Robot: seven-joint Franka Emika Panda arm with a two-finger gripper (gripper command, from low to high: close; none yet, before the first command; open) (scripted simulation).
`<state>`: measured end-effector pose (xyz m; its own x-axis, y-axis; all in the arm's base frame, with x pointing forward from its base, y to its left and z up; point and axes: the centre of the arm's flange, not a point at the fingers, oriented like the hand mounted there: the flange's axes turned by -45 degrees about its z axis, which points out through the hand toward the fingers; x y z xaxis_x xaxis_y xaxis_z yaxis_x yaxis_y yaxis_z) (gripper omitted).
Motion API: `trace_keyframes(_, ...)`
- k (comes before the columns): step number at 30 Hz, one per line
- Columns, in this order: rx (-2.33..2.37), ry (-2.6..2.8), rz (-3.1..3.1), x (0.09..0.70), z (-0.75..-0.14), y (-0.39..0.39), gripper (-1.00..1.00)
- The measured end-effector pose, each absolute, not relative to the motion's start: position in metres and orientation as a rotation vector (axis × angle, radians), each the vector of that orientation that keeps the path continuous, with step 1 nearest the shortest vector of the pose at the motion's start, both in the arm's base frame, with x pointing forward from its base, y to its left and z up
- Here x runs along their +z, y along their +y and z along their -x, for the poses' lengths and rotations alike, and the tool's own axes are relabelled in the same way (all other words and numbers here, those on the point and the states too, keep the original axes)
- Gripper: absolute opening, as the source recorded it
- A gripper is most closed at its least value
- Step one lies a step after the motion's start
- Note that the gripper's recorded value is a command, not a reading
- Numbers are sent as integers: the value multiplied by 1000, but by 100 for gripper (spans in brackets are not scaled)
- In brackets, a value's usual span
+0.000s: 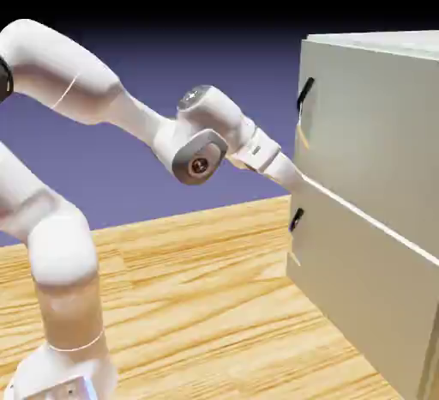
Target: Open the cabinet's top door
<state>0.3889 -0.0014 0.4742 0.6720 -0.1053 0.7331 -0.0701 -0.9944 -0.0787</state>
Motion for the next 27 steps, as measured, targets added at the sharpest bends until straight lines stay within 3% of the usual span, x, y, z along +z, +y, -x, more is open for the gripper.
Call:
trace_keyframes(13, -1233, 1021, 2260, 538, -375, -15, 100)
trace_keyframes(27, -1020, 1510, 1492, 574, -358, 1, 100)
